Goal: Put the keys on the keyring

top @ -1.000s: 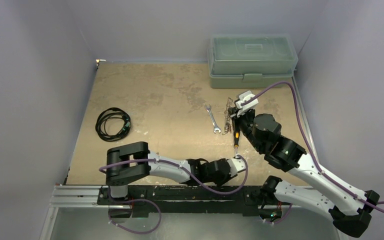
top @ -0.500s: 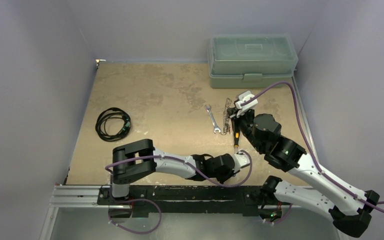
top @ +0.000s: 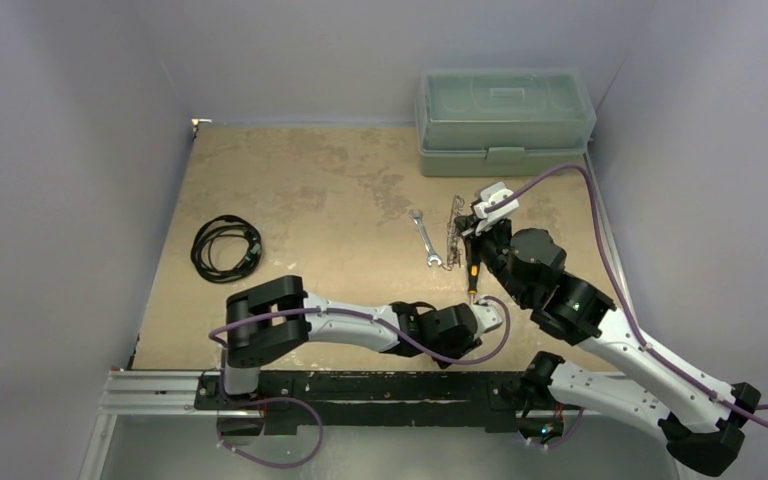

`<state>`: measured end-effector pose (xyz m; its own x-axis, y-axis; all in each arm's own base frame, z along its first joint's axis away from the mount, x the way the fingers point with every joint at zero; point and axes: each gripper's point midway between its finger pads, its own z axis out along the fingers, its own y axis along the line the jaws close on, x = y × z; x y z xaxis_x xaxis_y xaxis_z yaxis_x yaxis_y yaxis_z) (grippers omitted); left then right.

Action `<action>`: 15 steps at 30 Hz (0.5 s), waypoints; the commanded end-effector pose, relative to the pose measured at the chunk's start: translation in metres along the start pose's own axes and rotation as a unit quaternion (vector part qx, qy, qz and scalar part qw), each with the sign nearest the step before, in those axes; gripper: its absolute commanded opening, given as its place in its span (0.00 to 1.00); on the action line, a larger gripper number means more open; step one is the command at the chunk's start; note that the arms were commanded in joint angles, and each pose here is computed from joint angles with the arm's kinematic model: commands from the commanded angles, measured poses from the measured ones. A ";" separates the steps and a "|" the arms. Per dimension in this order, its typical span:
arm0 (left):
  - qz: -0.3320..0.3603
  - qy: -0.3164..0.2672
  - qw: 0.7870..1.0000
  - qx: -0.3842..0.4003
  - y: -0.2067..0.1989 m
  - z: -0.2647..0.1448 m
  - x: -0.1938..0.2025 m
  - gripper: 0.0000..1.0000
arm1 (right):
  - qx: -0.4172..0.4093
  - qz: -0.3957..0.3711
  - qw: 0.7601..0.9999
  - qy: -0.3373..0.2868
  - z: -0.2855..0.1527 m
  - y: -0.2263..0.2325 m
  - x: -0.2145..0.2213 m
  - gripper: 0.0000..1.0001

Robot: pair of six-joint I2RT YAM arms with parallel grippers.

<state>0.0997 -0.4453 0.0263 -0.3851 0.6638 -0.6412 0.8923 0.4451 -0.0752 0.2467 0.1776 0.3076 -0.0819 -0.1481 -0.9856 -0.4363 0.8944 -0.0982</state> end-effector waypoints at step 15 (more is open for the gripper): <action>0.117 -0.001 0.993 -0.021 0.013 -0.016 -0.005 0.41 | -0.003 0.017 0.999 -0.027 0.001 0.001 -0.019 0.00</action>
<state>0.1013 -0.4281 0.0202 -0.2511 0.7641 -0.5943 0.9379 0.3440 0.0460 0.2469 0.1791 0.3063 -0.0846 -0.1515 -0.9848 -0.4410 0.8920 -0.0993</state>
